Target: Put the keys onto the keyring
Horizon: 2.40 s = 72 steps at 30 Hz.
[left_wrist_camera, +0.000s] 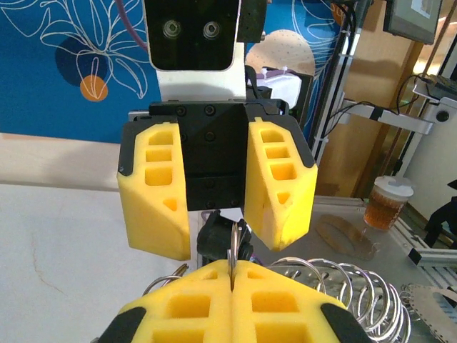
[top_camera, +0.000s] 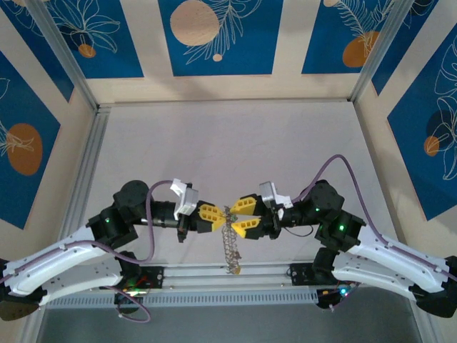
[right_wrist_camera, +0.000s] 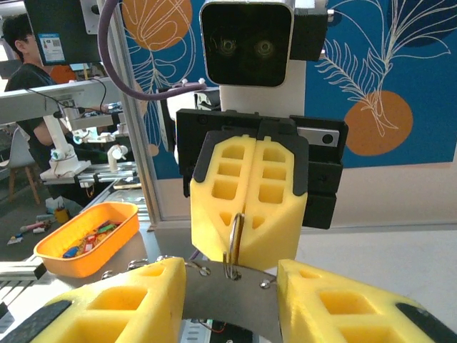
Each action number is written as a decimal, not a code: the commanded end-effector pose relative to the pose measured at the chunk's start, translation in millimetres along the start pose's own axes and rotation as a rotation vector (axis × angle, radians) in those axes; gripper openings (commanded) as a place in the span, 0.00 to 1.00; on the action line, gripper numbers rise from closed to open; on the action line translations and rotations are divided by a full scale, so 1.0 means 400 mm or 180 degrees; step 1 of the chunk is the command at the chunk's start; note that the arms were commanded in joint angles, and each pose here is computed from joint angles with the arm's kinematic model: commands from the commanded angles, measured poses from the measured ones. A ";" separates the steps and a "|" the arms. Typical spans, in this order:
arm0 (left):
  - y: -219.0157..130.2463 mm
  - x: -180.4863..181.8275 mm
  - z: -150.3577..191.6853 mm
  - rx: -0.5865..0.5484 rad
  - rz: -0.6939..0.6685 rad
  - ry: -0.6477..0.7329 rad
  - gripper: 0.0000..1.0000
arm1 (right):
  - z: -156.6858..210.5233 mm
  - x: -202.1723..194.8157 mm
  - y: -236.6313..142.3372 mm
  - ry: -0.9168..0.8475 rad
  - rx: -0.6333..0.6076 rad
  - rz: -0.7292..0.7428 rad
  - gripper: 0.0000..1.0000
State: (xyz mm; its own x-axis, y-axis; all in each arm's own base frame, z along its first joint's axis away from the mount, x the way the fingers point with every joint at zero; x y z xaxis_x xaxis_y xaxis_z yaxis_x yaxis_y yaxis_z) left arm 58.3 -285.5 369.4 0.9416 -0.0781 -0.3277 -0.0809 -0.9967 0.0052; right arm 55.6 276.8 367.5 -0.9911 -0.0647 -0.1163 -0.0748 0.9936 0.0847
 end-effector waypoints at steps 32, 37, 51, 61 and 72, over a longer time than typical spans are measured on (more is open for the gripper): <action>-0.024 0.016 -0.003 0.0715 -0.0416 0.0137 0.24 | 0.004 -0.034 0.007 -0.0219 0.1172 0.0109 0.00; -0.011 0.025 0.008 0.0820 -0.0402 0.0118 0.25 | 0.009 -0.030 0.024 -0.0223 0.1240 0.0030 0.00; 0.004 0.060 0.050 0.1032 -0.0502 0.0072 0.24 | -0.003 -0.017 0.036 -0.0282 0.1158 -0.0077 0.00; -0.027 0.066 0.025 0.0911 -0.0731 0.0211 0.31 | 0.005 -0.012 0.033 -0.0277 0.1161 -0.0082 0.00; -0.030 0.079 0.017 0.0889 -0.0842 0.0265 0.32 | 0.001 -0.015 0.042 -0.0297 0.1148 -0.0106 0.00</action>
State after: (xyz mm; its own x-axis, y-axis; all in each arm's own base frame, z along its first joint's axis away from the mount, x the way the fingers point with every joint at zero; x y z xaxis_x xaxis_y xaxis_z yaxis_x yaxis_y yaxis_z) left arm 74.9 -279.6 344.6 0.9598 0.1059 -0.2601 0.0130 -0.9419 -0.3356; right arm 74.2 288.4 336.7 -0.9883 -0.0408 -0.1468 0.0174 0.9269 -0.3749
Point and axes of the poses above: each hand's point on the last joint's axis, 136 mm out from that joint toward the fingers, its own y axis out along the fingers, its own x axis along the line the jaws close on, z = x × y, the point moved 1 cm from there along -y, back along the fingers, and after that the axes turned 12 degrees about -y, right-handed, at the moved point
